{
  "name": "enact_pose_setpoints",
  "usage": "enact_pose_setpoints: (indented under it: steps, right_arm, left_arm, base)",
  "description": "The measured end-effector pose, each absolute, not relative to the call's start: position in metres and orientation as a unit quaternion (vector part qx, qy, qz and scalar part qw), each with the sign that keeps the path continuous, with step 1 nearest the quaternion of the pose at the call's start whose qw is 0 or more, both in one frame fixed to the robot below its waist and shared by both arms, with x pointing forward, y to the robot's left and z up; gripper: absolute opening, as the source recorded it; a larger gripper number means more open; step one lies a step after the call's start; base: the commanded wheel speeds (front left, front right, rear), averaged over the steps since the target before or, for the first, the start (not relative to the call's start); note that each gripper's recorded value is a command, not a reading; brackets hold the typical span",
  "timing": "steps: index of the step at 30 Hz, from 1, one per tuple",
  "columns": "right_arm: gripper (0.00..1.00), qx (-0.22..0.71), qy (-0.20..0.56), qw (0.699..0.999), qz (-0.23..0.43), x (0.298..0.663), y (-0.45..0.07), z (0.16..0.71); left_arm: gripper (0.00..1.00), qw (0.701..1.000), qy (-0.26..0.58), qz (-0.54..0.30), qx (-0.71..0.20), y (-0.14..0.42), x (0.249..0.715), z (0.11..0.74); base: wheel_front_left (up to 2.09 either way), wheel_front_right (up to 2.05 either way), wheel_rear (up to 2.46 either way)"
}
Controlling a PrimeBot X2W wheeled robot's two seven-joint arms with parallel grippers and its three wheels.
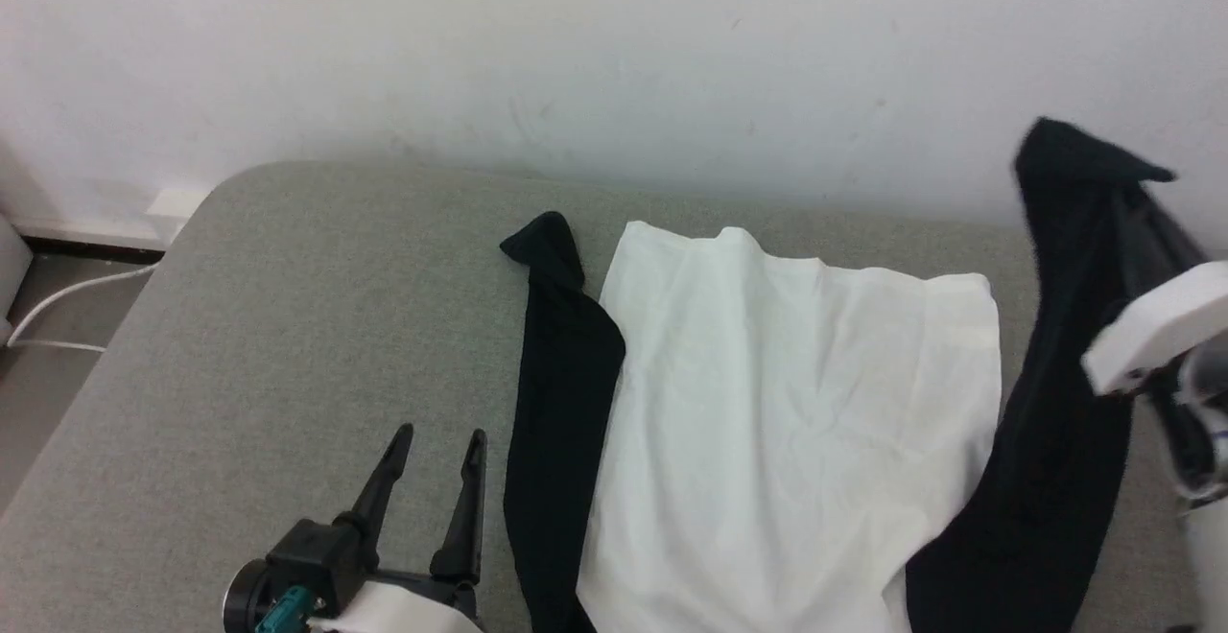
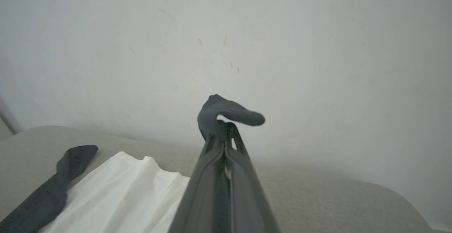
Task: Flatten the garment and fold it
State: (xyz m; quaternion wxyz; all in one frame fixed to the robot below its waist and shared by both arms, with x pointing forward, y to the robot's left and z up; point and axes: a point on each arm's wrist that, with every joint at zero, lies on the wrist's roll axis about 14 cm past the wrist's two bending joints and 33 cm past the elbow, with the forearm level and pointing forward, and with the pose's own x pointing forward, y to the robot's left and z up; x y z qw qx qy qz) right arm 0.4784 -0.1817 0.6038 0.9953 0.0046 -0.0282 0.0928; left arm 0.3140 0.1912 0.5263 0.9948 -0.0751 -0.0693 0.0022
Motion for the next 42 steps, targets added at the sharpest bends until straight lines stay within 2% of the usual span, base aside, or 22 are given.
enact_pose_setpoints:
  steps: [5, 9, 22, 28, 32, 34, 38, 42]
  right_arm:
    - [0.00, 0.043, -0.007, 0.979, 0.198, 0.433, -0.076, 0.597]
    - [0.00, 0.041, 0.034, 0.966, 0.253, 0.414, -0.029, 0.570]
    - [0.00, 0.008, 0.174, 0.920, 0.352, 0.389, 0.044, 0.456]
    - [0.00, -0.049, 0.256, 0.874, 0.411, 0.351, 0.070, 0.408]
    - [0.00, -0.077, 0.300, 0.855, 0.416, 0.337, 0.066, 0.386]
    - [1.00, -0.083, 0.301, 0.856, 0.413, 0.337, 0.063, 0.385]
    - [1.00, -0.076, 0.295, 0.862, 0.405, 0.340, 0.059, 0.390]
    - [1.00, -0.061, 0.253, 0.885, 0.387, 0.360, 0.052, 0.417]
  left_arm:
    - [1.00, 0.994, -0.075, 0.009, -0.077, 0.194, 0.306, 0.530]
    - [1.00, 0.994, -0.072, 0.018, -0.077, 0.199, 0.303, 0.529]
    - [1.00, 0.994, -0.038, 0.059, -0.080, 0.217, 0.294, 0.509]
    - [1.00, 0.994, -0.026, 0.069, -0.079, 0.222, 0.295, 0.503]
    - [1.00, 0.994, -0.024, 0.067, -0.079, 0.221, 0.299, 0.502]
    - [1.00, 0.995, -0.025, 0.064, -0.079, 0.219, 0.300, 0.502]
    - [1.00, 0.995, -0.028, 0.053, -0.079, 0.215, 0.305, 0.503]
    - [1.00, 0.996, -0.030, 0.038, -0.079, 0.207, 0.312, 0.505]
  base:
    - [0.00, 0.00, 0.00]
    - [0.00, 0.00, 0.00]
    - [0.00, 0.00, 0.00]
    - [0.00, 0.00, 0.00]
    - [0.00, 0.00, 0.00]
    - [0.00, 0.00, 0.00]
    - [0.00, 0.00, 0.00]
    - [0.00, 0.00, 0.00]
